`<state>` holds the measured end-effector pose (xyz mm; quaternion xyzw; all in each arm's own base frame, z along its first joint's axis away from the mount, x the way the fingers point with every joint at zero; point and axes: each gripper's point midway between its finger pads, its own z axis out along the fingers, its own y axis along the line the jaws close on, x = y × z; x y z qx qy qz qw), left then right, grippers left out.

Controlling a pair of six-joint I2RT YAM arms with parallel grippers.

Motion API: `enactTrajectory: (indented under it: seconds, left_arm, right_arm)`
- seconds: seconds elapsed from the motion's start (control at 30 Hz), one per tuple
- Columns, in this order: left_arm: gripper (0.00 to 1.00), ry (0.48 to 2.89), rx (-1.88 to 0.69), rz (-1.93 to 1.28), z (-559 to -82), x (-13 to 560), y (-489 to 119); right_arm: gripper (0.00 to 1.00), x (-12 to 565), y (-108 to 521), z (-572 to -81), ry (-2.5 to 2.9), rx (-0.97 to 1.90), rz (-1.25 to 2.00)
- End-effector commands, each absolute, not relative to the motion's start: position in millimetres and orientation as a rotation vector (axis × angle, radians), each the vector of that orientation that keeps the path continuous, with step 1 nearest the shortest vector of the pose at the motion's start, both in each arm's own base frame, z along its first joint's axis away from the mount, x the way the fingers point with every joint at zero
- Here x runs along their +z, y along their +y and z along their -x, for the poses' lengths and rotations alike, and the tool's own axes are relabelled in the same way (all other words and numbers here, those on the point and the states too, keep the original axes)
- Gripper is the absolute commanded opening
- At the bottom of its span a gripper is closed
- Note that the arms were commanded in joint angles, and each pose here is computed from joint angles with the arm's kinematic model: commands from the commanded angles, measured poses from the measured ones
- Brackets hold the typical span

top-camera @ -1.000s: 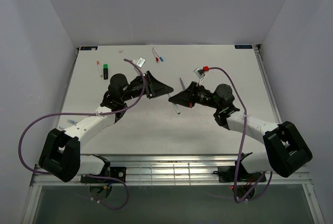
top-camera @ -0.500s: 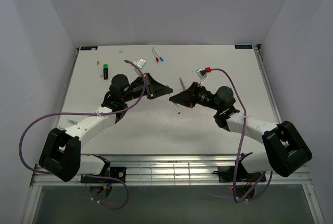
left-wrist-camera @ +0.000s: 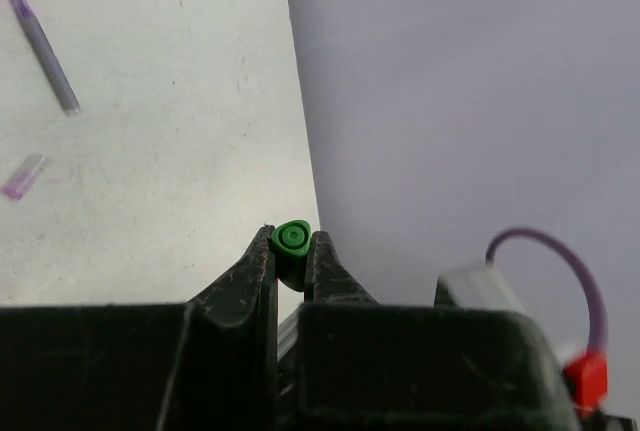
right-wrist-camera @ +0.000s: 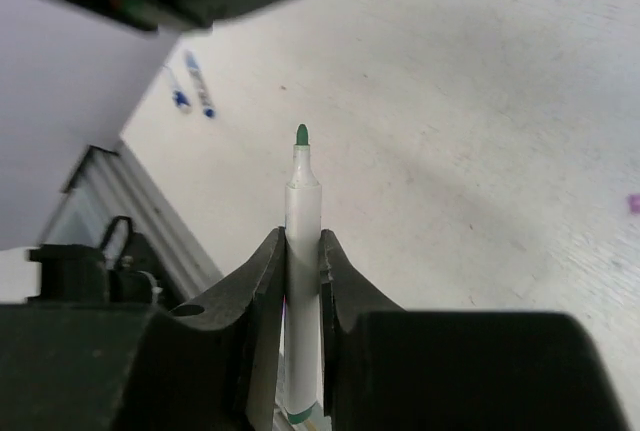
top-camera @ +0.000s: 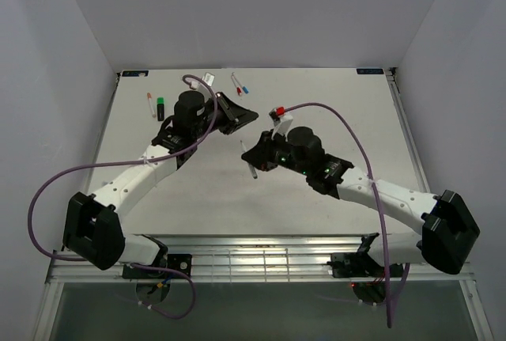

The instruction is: Open the pen caps

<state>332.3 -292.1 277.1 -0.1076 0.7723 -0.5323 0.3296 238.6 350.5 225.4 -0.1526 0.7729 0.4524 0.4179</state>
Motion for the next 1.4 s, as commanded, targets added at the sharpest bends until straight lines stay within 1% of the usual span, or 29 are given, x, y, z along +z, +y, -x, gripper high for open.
enactTrajectory:
  seconds: [0.0, 0.03, 0.07, 0.2, 0.23, 0.27, 0.33, 0.37, 0.43, 0.47, 0.5, 0.57, 0.63, 0.67, 0.7, 0.73, 0.8, 0.83, 0.9, 0.97, 1.0, 1.07, 1.1, 1.2, 1.3, 1.33, 1.37]
  left_arm:
    - [0.0, 2.049, -1.178, 0.421, -353.0, 273.3, -273.6]
    - [0.0, 2.04, -1.172, 0.423, -356.2, 278.2, -274.1]
    - [0.0, 2.042, -1.185, 0.413, -356.7, 278.9, -277.0]
    - [0.0, 2.06, -1.179, 0.34, -359.5, 271.9, -284.9]
    - [0.0, 2.081, -1.161, 0.32, -359.7, 265.8, -285.3]
    - [0.0, 2.097, -1.116, 0.277, -361.3, 263.1, -283.7]
    - [0.0, 2.193, -1.048, 0.226, -358.9, 234.6, -283.1]
    - [0.0, 2.229, -1.007, 0.184, -357.6, 222.5, -281.2]
    - [0.0, 2.285, -1.026, 0.119, -349.1, 199.0, -286.1]
    - [0.0, 2.309, -1.013, 0.1, -345.8, 184.8, -284.8]
    - [0.0, 2.321, -1.009, 0.092, -344.6, 177.6, -284.7]
    - [0.0, 2.316, -1.026, 0.042, -345.4, 165.9, -289.3]
    - [0.0, 2.332, -1.059, 0.0, -342.9, 155.0, -295.1]
    - [0.0, 2.356, -1.062, -0.014, -344.8, 142.2, -298.6]
    - [0.0, 2.356, -1.061, -0.044, -348.7, 140.1, -301.7]
    - [0.0, 2.369, -1.074, -0.067, -348.6, 135.4, -305.0]
    - [0.0, 2.394, -1.075, -0.109, -352.2, 119.3, -310.0]
    - [0.0, 2.393, -1.082, -0.122, -354.5, 118.1, -312.6]
    - [0.0, 2.422, -1.073, -0.134, -357.0, 102.9, -314.6]
    - [0.0, 2.424, -1.061, -0.162, -361.5, 97.1, -316.5]
    - [0.02, 2.444, -1.047, -0.164, -362.9, 86.6, -316.6]
    - [0.04, 2.445, -1.042, -0.178, -366.6, 83.2, -318.5]
    - [0.08, 2.447, -1.036, -0.177, -368.3, 80.6, -318.6]
    - [0.11, 2.451, -1.019, -0.176, -372.9, 74.4, -319.1]
    - [0.18, 2.456, -0.988, -0.165, -378.9, 69.4, -317.5]
    - [0.24, 2.476, -0.972, -0.158, -379.1, 63.4, -316.2]
    - [0.26, 2.479, -0.966, -0.157, -380.7, 61.9, -316.5]
  right_arm:
    - [0.08, 175.7, 315.2, -243.5, 2.095, 0.491, 0.482]
    - [0.08, 166.6, 297.0, -247.9, 2.114, 0.318, 0.457]
    - [0.08, 156.5, 297.9, -243.8, 2.136, 0.259, 0.492]
    - [0.08, 156.6, 291.5, -248.8, 2.141, 0.279, 0.466]
    - [0.08, 151.1, 291.5, -246.7, 2.17, 0.326, 0.485]
    - [0.08, 154.6, 276.0, -264.6, 2.181, 0.349, 0.413]
    - [0.08, 151.8, 262.5, -275.2, 2.212, 0.42, 0.411]
    - [0.08, 157.7, 242.6, -294.1, 2.189, 0.416, 0.352]
    - [0.08, 166.1, 233.0, -309.1, 2.158, 0.432, 0.38]
    - [0.08, 167.6, 215.3, -325.6, 2.162, 0.414, 0.329]
    - [0.08, 168.5, 214.2, -331.2, 2.165, 0.456, 0.34]
    - [0.08, 164.7, 200.7, -356.4, 2.167, 0.418, 0.337]
    - [0.08, 160.3, 196.9, -373.9, 2.163, 0.406, 0.343]
    - [0.08, 144.4, 191.8, -384.6, 2.201, 0.407, 0.34]
    - [0.08, 150.4, 198.0, -395.0, 2.173, 0.451, 0.356]
    - [0.08, 136.3, 198.3, -403.3, 2.199, 0.451, 0.355]
    - [0.08, 137.3, 200.2, -419.8, 2.178, 0.444, 0.374]
    - [0.08, 124.4, 202.2, -426.6, 2.196, 0.442, 0.384]
    - [0.08, 124.1, 205.1, -440.4, 2.186, 0.451, 0.386]
    - [0.08, 109.9, 207.6, -448.4, 2.212, 0.468, 0.39]
    - [0.08, 106.8, 208.8, -450.9, 2.216, 0.478, 0.392]
    - [0.08, 101.9, 211.8, -459.0, 2.214, 0.482, 0.393]
    - [0.08, 99.1, 212.5, -460.8, 2.217, 0.486, 0.394]
    - [0.08, 92.8, 216.6, -468.9, 2.224, 0.498, 0.397]
    - [0.08, 85.9, 219.6, -477.3, 2.231, 0.501, 0.4]
    - [0.08, 80.5, 220.3, -479.0, 2.242, 0.5, 0.398]
    - [0.08, 82.2, 220.8, -483.2, 2.237, 0.5, 0.392]
